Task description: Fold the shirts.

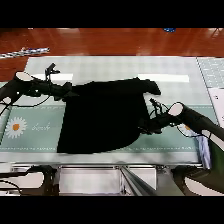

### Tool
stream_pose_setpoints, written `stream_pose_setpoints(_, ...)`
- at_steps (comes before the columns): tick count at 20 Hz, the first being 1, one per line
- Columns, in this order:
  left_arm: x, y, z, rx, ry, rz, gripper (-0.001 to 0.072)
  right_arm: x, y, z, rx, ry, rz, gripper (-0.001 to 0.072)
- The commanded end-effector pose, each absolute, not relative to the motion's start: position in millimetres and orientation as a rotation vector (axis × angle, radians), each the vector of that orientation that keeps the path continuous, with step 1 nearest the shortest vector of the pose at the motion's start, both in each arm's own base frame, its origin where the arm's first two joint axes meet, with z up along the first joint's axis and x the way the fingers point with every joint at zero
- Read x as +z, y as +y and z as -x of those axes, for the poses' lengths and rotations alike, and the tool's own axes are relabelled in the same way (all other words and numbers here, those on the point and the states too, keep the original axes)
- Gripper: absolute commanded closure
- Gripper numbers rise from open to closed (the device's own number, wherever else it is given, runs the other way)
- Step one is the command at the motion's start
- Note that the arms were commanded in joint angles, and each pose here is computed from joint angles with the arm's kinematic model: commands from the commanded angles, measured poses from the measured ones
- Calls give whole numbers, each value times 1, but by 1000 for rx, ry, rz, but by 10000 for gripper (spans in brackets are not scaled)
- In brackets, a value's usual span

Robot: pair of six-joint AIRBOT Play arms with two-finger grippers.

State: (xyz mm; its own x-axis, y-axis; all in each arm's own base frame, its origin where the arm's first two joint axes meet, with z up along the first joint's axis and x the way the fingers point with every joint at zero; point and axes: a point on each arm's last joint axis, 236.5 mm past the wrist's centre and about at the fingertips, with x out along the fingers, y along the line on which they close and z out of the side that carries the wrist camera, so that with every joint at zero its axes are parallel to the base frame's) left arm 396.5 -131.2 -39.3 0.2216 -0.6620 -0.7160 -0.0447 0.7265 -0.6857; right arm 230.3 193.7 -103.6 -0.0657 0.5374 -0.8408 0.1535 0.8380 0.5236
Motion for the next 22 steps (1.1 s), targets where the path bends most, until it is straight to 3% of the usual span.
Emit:
stream_pose_setpoints(1,-37,-117,-402,-444,1276,689,692,-94,171,-253,347,1587,-480,690)
stream_pose_setpoints(5,-33,-125,-376,-508,1353,687,693,-56,78,-335,166,1390,-542,691)
stream_pose_setpoints(9,-56,-200,-298,-645,1522,612,692,-19,6,-416,78,1228,-583,691)
stream_pose_setpoints(14,-70,-274,-217,-759,1629,467,692,-18,17,-499,178,1217,-636,691)
stream_pose_setpoints(18,-76,-285,-226,-738,1564,438,692,-33,53,-520,259,1246,-659,689)
stream_pose_setpoints(19,-76,-280,-232,-721,1557,454,692,-35,56,-519,261,1251,-649,595)
stream_pose_setpoints(20,-74,-275,-237,-712,1558,474,686,-35,57,-517,264,1260,-640,314)
stream_pose_setpoints(21,-67,-267,-241,-717,1572,500,581,-34,59,-512,274,1278,-641,301)
stream_pose_setpoints(22,-56,-259,-244,-748,1587,515,405,-28,55,-505,281,1297,-644,301)
